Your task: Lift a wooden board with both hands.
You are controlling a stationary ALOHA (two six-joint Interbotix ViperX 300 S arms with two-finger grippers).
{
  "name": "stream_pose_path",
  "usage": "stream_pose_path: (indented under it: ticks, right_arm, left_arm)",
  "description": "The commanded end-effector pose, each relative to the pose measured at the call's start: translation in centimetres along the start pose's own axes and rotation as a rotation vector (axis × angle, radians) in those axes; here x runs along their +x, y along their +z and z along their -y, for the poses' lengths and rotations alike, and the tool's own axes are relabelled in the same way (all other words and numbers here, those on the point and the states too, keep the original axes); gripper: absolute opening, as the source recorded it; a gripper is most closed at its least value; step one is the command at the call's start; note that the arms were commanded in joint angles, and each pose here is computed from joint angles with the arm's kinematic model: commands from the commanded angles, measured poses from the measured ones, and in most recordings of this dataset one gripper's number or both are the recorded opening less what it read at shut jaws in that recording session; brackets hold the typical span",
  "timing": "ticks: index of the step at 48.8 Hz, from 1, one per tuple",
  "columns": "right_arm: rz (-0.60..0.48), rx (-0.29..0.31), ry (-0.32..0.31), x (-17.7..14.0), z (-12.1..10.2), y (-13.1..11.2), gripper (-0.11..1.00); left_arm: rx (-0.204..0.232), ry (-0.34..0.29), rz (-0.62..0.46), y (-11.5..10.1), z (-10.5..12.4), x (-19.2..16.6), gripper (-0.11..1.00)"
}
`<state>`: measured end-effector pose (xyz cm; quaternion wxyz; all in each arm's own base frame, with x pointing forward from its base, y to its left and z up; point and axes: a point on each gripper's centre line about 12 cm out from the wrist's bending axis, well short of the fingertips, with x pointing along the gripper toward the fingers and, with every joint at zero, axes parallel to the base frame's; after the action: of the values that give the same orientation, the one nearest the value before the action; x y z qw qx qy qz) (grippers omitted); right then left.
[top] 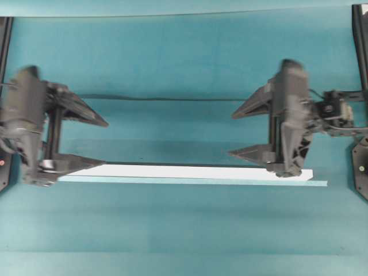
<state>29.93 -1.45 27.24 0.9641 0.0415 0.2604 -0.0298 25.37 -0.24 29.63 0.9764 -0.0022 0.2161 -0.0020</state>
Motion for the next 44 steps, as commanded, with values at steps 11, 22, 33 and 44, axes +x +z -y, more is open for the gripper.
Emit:
stream_pose_path:
  ticks: [11, 22, 33, 44]
  right_arm:
    - [0.103, 0.0, 0.005, -2.2, 0.0, 0.4, 0.93]
    - [0.199, 0.003, 0.009, -3.3, 0.0, 1.0, 0.93]
    - [0.268, 0.001, 0.016, -3.7, -0.2, 1.7, 0.93]
    - [0.265, -0.003, 0.03, -3.7, -0.6, 1.7, 0.93]
  left_arm:
    - [0.004, -0.002, 0.135, 1.9, 0.0, -2.0, 0.96]
    - [0.001, -0.005, 0.212, 2.6, 0.0, -2.3, 0.96]
    - [-0.005, -0.007, 0.262, 3.2, 0.1, -2.5, 0.96]
    - [-0.004, -0.01, 0.267, 3.3, 0.1, -2.5, 0.96]
